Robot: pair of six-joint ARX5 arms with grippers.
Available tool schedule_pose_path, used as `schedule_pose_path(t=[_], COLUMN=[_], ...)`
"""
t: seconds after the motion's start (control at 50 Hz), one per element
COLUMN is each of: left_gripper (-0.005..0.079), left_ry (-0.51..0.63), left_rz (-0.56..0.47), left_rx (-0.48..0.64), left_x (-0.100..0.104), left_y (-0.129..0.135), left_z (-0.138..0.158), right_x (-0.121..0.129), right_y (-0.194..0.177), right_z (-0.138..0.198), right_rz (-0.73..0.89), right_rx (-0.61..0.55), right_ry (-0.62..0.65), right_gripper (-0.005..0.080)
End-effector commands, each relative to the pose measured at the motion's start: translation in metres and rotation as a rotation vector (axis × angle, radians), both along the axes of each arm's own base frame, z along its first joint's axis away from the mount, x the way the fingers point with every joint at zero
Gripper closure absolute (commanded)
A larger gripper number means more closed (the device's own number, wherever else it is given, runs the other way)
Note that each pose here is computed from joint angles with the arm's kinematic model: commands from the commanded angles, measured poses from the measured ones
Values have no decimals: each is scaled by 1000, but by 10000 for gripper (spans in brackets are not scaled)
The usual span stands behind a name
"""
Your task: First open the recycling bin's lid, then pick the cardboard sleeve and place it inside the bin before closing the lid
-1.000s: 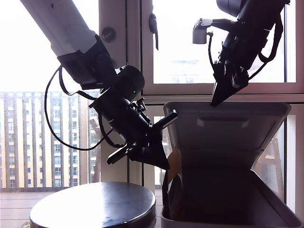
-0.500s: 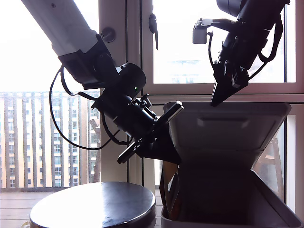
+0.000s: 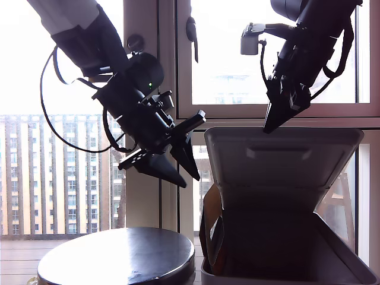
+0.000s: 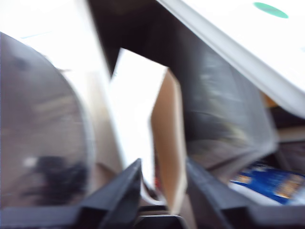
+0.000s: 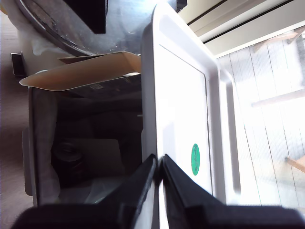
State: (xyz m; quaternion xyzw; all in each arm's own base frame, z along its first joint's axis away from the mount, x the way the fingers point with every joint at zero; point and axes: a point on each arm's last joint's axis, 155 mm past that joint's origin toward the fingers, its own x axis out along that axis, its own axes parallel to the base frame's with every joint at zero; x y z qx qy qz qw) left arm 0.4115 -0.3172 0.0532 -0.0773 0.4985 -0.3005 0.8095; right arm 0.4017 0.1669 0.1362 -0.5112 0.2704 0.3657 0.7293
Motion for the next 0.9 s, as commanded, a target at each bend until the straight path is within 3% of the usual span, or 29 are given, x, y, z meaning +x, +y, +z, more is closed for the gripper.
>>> schedule_pose_path(t=[0.0,0.24,0.58,0.88], left_gripper=[294,294,295,336], left_ry=[8,-83,-94,-124], left_rz=[-28,-15,32,43], left_rx=[29,76,155,129], left_x=[-10,-2,8,15], left_y=[-10,-24,-14,-21], left_z=[-15,-23,-54,-56], right_x=[11,11,12,12], right_y=[-2,-2,-2,-2], right_z=[19,19,19,20], right_rz=[-19,-19,-19,-19], right_rx=[17,17,18,18], right_ry=[-56,-56,-56,-57], right_gripper=[765,765,765,765])
